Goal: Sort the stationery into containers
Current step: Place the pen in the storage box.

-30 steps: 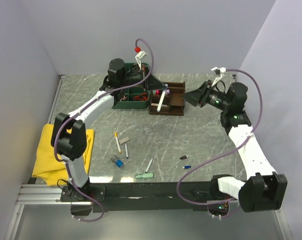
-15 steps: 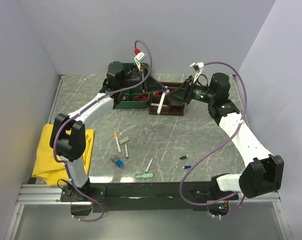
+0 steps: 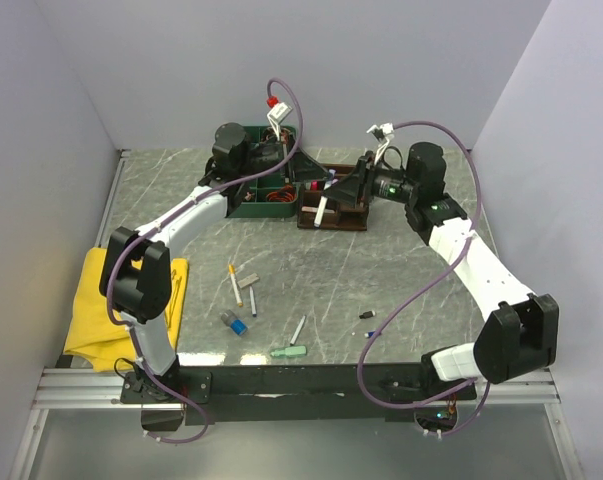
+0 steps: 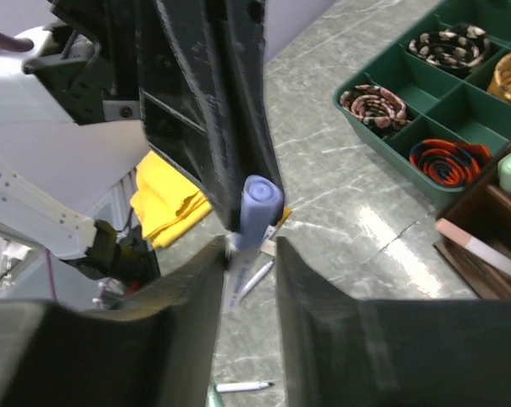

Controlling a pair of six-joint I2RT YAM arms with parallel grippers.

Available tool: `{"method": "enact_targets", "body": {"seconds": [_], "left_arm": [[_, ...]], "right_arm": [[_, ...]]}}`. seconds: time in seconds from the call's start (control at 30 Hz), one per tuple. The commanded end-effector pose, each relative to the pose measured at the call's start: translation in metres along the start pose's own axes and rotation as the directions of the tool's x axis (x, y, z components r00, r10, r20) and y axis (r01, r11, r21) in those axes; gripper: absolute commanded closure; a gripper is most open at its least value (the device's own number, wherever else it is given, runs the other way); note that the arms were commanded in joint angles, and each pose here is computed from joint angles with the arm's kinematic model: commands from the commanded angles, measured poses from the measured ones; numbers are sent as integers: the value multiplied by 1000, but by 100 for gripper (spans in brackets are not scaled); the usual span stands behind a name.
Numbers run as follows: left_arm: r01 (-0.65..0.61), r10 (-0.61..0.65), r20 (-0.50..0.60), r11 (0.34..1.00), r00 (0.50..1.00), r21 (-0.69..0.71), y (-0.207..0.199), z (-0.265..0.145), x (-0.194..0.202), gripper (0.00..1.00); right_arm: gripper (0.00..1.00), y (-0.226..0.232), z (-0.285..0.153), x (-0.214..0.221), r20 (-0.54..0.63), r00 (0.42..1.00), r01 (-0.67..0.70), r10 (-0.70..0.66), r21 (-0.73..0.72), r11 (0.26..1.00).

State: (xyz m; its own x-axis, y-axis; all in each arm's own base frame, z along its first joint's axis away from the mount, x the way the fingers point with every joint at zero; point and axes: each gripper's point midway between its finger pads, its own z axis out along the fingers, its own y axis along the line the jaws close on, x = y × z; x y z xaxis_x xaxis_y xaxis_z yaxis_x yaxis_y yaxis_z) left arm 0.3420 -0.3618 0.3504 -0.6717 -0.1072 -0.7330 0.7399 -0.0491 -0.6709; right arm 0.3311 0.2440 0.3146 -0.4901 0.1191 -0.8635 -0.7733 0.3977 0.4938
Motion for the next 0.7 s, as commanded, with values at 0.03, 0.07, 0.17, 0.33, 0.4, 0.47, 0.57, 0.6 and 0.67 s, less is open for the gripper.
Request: {"method": "enact_targets", "body": {"seconds": [0.03, 0.07, 0.17, 0.33, 0.4, 0.47, 0.57, 0.6, 0.67], "left_arm": [[-68, 67, 25, 996, 997, 50, -28, 0, -13, 99], [-68, 67, 26, 996, 997, 50, -28, 0, -13, 99], [-48, 47, 29, 998, 998, 28, -22, 0, -13, 92], [-119, 129, 77, 986, 989, -120, 5, -28, -36, 47], [-121, 148, 108, 967, 983, -225, 19, -55, -55, 44], [-180, 219, 113, 942, 969, -283, 22, -76, -67, 43], [-225, 286, 114, 897, 951, -380, 29, -111, -81, 42], [-222, 295, 119, 883, 948, -414, 34, -126, -85, 42], [-222, 302, 123, 871, 945, -438, 32, -140, -86, 42]], "right_arm": [[77, 21, 6, -33, 69, 992, 108, -105, -40, 993], [81, 22, 7, -33, 66, 992, 114, -110, -46, 992], [96, 20, 8, -30, 57, 990, 132, -129, -49, 990], [100, -4, 17, -2, -67, 969, 238, -238, -4, 971], [100, -27, 20, 14, -148, 929, 346, -338, 25, 938], [100, -42, 22, 22, -197, 877, 452, -438, 26, 892], [100, -72, 28, 40, -288, 797, 563, -531, 35, 826], [100, -80, 31, 43, -302, 777, 588, -552, 37, 808], [100, -92, 35, 42, -322, 718, 662, -617, 43, 748]]}}
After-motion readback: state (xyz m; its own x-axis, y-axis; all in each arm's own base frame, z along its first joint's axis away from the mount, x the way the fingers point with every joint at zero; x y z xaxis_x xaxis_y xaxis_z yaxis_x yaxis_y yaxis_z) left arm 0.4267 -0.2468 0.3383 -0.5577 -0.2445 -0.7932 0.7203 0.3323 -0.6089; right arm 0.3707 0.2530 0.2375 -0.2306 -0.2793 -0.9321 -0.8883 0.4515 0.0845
